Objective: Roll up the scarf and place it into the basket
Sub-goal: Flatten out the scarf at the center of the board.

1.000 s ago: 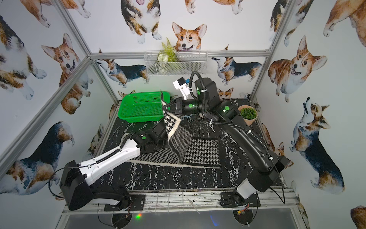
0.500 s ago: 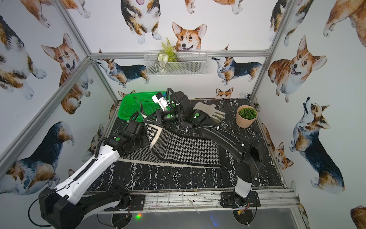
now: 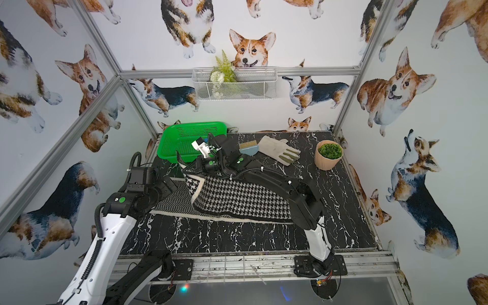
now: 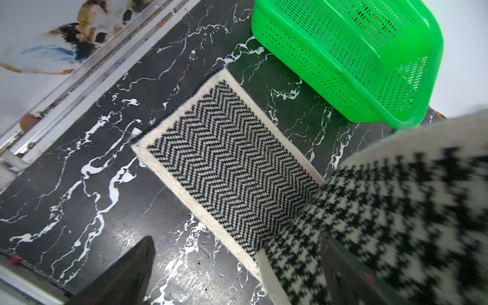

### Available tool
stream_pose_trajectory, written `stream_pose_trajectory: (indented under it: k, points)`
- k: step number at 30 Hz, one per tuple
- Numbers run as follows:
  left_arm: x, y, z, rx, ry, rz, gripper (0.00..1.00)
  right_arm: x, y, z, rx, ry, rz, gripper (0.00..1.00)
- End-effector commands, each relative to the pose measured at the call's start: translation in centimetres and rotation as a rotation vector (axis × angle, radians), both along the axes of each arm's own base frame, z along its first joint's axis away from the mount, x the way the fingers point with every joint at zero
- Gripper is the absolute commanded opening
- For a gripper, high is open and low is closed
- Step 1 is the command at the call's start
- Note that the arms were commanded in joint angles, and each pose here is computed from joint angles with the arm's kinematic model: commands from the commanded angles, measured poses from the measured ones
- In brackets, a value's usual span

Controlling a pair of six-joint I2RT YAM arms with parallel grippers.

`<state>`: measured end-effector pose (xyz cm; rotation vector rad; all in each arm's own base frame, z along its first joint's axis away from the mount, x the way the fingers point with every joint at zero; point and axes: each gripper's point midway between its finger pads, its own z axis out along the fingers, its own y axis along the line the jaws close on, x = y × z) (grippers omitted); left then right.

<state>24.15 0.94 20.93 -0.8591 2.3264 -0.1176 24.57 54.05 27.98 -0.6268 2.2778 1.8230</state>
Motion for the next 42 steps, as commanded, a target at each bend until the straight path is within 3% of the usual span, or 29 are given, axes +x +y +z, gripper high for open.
stream_pose_trajectory:
  k: [1,12,19,22,27,30,34,37,42]
  points:
    - [-0.7,0.5,0.1,0.018,0.018,0.004,1.00,-0.4,2.2,-0.8,0.038,0.042,0.031,0.00]
    - [-0.6,1.6,0.5,0.032,-0.007,0.040,1.00,-1.3,7.1,-6.6,0.033,0.157,0.062,0.01]
    - [-0.5,2.1,0.9,0.051,-0.013,0.045,1.00,-0.8,9.7,-9.0,0.056,0.215,0.068,0.30]
    - [-0.7,2.6,1.2,0.065,-0.014,0.058,1.00,-0.1,9.9,-9.1,0.054,0.195,0.059,0.49]
    - [-1.0,3.1,1.4,0.068,-0.019,0.075,1.00,1.2,8.1,-8.5,-0.007,0.112,0.024,0.62]
    - [-1.0,3.2,1.1,0.073,-0.012,0.074,1.00,3.4,4.0,-8.8,-0.124,0.033,-0.075,0.71]
    - [-0.5,3.3,0.6,0.085,-0.004,0.073,1.00,5.5,-5.9,-10.5,-0.369,-0.080,-0.268,0.78]
    - [0.2,3.1,-0.4,0.074,0.016,0.069,1.00,5.5,-15.0,-12.7,-0.608,-0.133,-0.420,0.83]
    - [1.6,2.6,-1.8,0.028,0.023,0.074,1.00,3.1,-28.4,-15.3,-0.820,-0.084,-0.639,0.83]
